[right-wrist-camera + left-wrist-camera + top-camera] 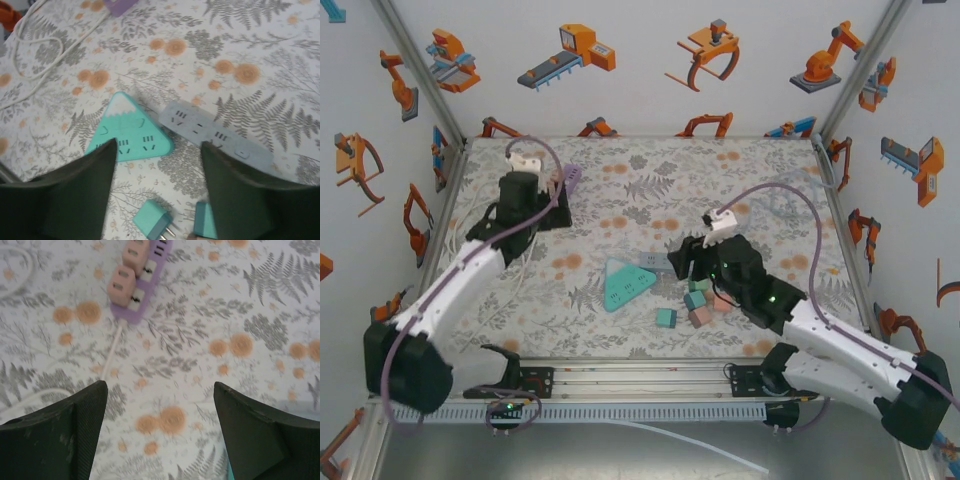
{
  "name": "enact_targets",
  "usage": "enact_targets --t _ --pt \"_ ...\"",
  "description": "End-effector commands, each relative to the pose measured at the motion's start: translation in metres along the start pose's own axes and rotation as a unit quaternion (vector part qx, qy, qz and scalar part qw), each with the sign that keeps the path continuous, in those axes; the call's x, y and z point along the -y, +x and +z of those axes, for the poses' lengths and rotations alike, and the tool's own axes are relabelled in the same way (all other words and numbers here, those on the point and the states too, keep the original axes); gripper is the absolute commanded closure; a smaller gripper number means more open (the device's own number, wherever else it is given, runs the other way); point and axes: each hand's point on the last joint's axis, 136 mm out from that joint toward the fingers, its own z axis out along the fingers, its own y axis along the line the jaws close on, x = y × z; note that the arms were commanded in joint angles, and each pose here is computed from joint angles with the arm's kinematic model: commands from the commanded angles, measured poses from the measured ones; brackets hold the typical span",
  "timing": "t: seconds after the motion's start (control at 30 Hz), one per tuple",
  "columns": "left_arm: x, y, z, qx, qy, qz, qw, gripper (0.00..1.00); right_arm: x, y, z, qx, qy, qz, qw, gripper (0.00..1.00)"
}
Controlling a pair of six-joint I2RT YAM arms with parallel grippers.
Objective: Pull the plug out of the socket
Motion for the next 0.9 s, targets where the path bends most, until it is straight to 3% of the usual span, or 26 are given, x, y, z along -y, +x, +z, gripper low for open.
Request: enact_targets --t 0.0,0.1,0.2,0.4,0.63,0.67,0.87 --pt "0.004 -0.006 0.040 -0.038 0.019 0.067 0.997 0.20 -0.013 -0.009 0.005 0.016 -0.026 -0.055 0.998 0.23" --pt "0.009 -0.017 0.083 -0.050 0.039 0.091 0.994 0.17 -0.019 -0.002 0.008 0.018 -0.046 -0.077 0.996 0.19" --pt "0.016 -0.020 0.120 -0.069 0.060 0.117 0.989 0.02 -0.027 0.004 0.010 0.017 -0.073 -0.097 0.992 0.17" --pt "0.005 0.001 0.183 -0.135 0.033 0.185 0.973 0.03 -0.041 0.016 0.018 0.004 -0.118 -0.113 0.987 0.16" --pt "-0.007 0.029 0.213 -0.205 0.030 0.211 0.955 0.01 -0.045 0.028 0.028 -0.002 -0.134 -0.112 0.985 0.16" --pt "-0.008 0.033 0.216 -0.213 0.029 0.215 0.953 0.02 -0.046 0.029 0.029 -0.004 -0.134 -0.113 0.985 0.16" --pt "-0.005 0.047 0.222 -0.225 0.044 0.235 0.945 0.31 -0.044 0.027 0.032 -0.007 -0.125 -0.116 0.985 0.16"
